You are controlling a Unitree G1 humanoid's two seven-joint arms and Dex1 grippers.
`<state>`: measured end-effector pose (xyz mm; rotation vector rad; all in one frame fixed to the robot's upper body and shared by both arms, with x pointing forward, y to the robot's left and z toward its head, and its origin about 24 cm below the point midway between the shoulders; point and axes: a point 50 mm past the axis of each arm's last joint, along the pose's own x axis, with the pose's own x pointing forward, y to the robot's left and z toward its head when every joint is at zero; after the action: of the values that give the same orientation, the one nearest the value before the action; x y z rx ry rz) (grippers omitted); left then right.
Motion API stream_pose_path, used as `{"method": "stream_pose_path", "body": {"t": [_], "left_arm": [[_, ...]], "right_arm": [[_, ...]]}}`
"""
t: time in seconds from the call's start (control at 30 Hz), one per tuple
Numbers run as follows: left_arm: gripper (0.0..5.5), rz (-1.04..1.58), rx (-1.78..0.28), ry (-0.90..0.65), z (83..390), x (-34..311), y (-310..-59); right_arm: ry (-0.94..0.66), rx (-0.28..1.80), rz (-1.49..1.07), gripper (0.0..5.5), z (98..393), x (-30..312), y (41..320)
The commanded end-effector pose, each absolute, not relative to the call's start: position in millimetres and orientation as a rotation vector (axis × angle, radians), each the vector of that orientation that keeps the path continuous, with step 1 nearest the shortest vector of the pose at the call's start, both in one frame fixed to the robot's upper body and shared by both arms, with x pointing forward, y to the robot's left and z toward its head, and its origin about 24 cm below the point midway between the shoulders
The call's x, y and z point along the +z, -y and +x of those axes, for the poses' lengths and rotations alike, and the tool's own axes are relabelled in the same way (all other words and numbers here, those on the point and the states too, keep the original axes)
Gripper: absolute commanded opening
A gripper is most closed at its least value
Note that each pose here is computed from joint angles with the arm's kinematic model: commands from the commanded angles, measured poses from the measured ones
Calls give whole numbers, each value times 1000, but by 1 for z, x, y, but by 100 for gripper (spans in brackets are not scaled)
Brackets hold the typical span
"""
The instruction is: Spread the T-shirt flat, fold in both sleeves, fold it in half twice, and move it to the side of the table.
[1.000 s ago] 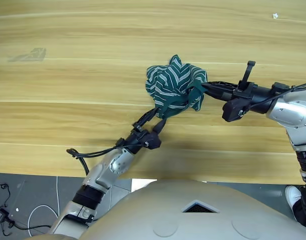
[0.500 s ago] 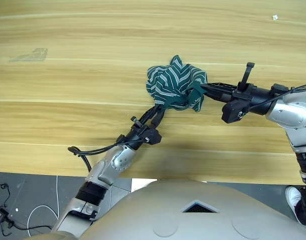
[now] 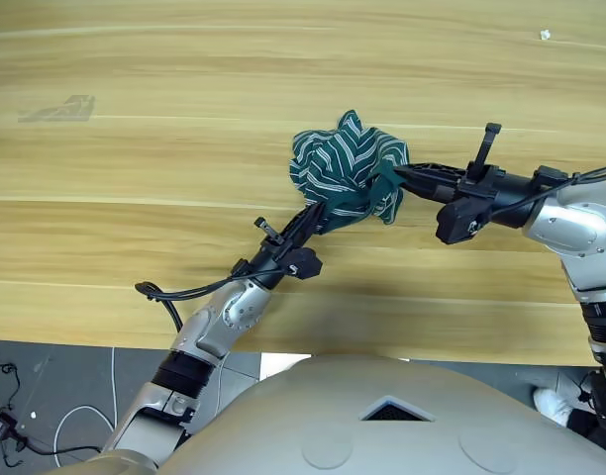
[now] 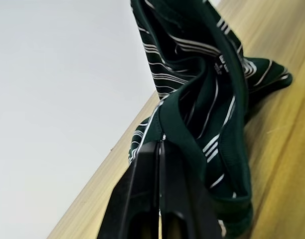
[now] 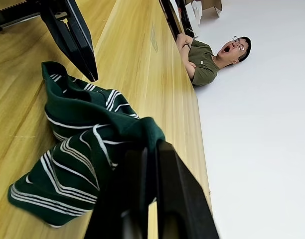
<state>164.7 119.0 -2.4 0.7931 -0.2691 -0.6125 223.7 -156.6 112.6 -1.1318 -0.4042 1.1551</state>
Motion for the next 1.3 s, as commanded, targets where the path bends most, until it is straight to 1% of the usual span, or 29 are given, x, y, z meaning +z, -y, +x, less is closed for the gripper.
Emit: {"method": "stream_pose_path", "body": {"t": [0.03,0.2,0.27,0.37,0.4,0.53,0.67,0.83,0.93,1.2,1.3], "left_arm": [[19,830,-709,94,143,-30,-127],[113,783,-660,125,141,-17,-135],[141,758,-655,135,139,-14,-135],[191,740,-685,124,134,-14,-134],[217,737,-695,120,133,-15,-133],[288,723,-780,78,127,-22,-129],[293,745,-800,41,128,-31,-124],[293,838,-686,37,151,-36,-123],[293,861,-641,30,157,-37,-126],[293,890,-671,-28,152,-46,-129],[260,886,-681,-24,150,-46,-129]], "right_arm": [[419,1141,-1127,0,225,115,156],[416,1137,-1126,0,225,114,156],[414,1137,-1123,0,225,113,156],[413,1136,-1121,0,224,113,155],[412,1135,-1120,0,224,112,155],[412,1133,-1122,0,224,113,156],[411,1134,-1118,0,223,112,156],[416,1134,-1115,0,222,112,156],[414,1134,-1115,0,222,112,157],[414,1135,-1114,0,221,111,155],[414,1136,-1115,0,222,112,155]]}}
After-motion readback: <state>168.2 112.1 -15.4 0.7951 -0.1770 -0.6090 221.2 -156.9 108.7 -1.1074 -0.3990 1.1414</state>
